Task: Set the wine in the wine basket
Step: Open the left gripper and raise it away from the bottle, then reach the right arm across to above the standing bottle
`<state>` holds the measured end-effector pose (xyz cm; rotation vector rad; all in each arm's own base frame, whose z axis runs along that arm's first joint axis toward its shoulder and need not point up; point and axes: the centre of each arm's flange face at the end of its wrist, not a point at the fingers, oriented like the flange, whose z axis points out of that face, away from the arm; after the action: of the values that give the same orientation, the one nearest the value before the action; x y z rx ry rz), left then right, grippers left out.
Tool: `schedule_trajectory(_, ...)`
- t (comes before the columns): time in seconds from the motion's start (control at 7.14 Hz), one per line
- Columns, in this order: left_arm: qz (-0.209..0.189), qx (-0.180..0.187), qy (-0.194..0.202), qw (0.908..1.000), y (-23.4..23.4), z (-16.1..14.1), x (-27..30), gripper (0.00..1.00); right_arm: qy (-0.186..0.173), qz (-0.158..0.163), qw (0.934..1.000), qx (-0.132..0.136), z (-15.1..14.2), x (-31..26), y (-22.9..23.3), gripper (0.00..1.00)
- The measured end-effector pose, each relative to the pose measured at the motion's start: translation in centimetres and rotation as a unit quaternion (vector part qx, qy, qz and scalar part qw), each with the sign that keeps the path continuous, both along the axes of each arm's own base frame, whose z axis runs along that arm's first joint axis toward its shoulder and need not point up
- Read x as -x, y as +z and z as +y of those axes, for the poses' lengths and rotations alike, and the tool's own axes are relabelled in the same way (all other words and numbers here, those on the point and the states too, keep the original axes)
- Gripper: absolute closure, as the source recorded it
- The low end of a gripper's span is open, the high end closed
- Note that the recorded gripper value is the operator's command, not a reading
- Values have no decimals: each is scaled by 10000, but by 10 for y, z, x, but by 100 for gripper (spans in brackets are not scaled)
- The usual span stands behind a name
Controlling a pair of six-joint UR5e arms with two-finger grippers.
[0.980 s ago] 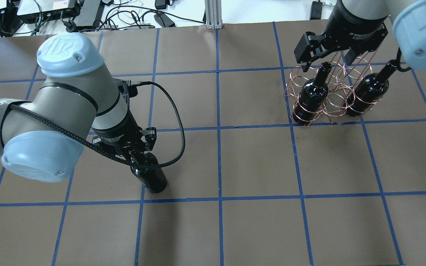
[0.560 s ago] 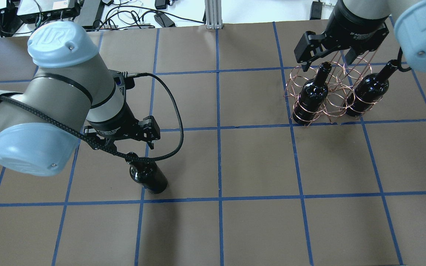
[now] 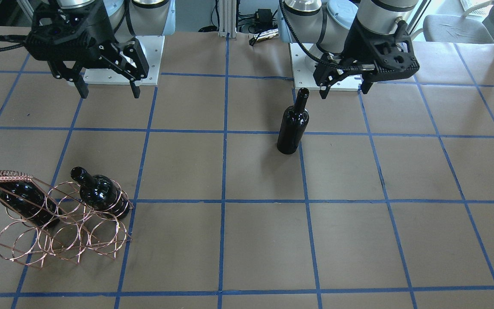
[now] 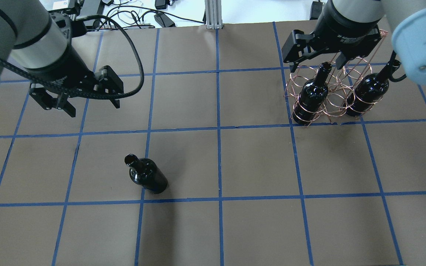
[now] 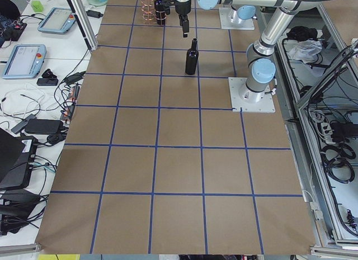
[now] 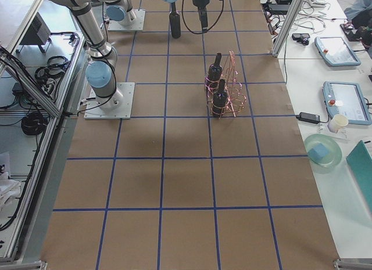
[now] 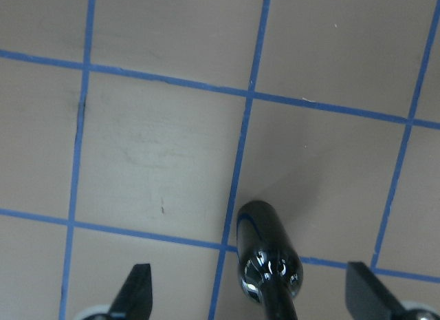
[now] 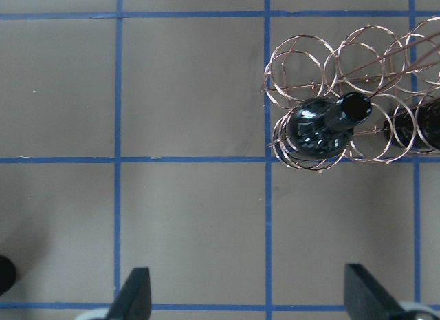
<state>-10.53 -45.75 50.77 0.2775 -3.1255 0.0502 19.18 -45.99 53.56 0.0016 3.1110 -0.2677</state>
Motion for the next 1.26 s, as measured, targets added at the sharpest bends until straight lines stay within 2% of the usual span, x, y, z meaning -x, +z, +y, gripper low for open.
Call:
schedule_trajectory(0.14,-33,206,73,9998,8,-12,-36,0,-172,-100,9998,-31,17,-37,-1,0)
schedule_trajectory(0.42,-114,330,192,9992,15,-19,-95,0,-384,-264,9988,-152,58,-114,-8,0)
schedule_trajectory(0.7,-79,128,437,9989,15,-13,-139,0,-480,-309,9977,-356,92,-199,-32,0)
schedule_trajectory(0.98,-72,-26,549,9985,15,-5,-155,0,-730,-468,9954,-416,101,-269,-44,0)
schedule_trajectory(1.26,-195,-103,456,9987,17,1,-165,0,-803,-564,9936,-552,107,-311,-61,0)
